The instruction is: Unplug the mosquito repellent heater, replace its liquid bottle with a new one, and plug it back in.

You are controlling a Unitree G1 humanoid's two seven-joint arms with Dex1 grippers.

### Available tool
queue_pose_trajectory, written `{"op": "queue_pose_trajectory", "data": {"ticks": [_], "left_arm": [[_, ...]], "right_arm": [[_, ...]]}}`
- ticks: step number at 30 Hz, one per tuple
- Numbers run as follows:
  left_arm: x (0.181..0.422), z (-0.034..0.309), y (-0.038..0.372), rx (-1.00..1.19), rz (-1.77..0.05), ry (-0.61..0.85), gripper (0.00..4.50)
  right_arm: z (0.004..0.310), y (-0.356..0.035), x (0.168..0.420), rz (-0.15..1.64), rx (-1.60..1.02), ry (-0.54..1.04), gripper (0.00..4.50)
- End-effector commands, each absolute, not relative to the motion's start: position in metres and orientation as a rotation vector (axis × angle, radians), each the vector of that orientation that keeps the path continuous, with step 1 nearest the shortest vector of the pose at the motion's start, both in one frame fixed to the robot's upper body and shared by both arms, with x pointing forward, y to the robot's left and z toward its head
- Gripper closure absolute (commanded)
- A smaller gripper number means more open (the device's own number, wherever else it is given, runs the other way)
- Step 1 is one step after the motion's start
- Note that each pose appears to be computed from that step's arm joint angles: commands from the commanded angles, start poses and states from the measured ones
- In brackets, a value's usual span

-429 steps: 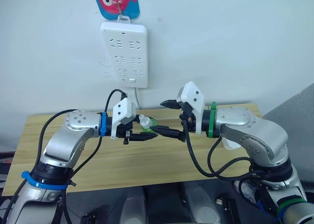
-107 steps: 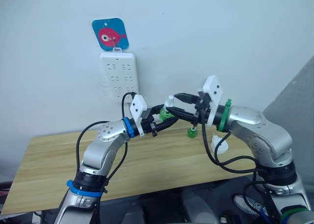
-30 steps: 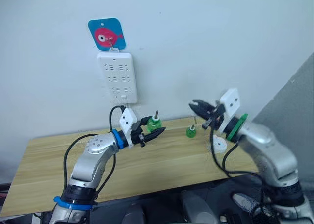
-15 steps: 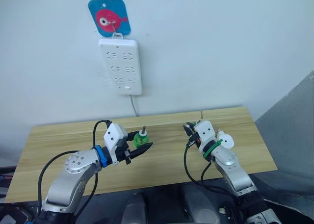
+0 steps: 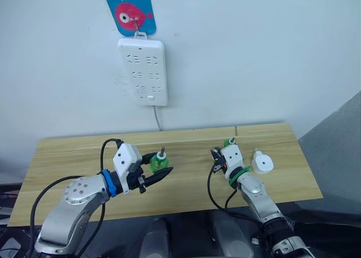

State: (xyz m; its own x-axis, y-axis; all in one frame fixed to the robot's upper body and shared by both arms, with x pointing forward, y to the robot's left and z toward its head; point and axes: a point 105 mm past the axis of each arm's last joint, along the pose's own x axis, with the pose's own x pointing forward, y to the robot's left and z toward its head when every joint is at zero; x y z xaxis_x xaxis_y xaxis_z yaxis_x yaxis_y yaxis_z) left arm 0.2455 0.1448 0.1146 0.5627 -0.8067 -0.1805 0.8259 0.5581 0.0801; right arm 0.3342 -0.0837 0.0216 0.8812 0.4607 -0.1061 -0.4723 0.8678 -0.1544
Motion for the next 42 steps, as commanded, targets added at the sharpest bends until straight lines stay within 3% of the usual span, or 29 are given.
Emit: {"op": "queue_pose_trajectory", "data": {"ticks": [1,9,13,19,22,27,42], "left_arm": [[0.243,0.126,0.143,0.174,-0.973,0.087,2.16],[0.249,0.123,0.141,0.165,-0.969,0.077,2.16],[0.255,0.123,0.134,0.151,-0.994,0.053,2.16],[0.252,0.12,0.118,0.156,-1.15,0.058,2.16],[0.258,0.122,0.111,0.174,-1.18,0.025,2.16],[0.269,0.13,0.097,0.177,-1.201,-0.054,2.16],[0.272,0.149,0.08,0.177,-1.248,-0.139,2.16]], "right_arm": [[0.026,-0.087,0.333,0.464,-0.148,0.04,3.19],[0.045,-0.088,0.328,0.497,-0.136,-0.01,0.27],[0.095,-0.078,0.301,0.658,-0.105,-0.097,0.23],[0.158,-0.066,0.269,0.962,-0.091,-0.08,0.23],[0.176,-0.057,0.262,1.062,-0.075,-0.057,0.23],[0.191,-0.035,0.247,1.236,-0.009,0.001,0.23],[0.185,-0.015,0.259,1.289,-0.002,0.024,0.23]]}}
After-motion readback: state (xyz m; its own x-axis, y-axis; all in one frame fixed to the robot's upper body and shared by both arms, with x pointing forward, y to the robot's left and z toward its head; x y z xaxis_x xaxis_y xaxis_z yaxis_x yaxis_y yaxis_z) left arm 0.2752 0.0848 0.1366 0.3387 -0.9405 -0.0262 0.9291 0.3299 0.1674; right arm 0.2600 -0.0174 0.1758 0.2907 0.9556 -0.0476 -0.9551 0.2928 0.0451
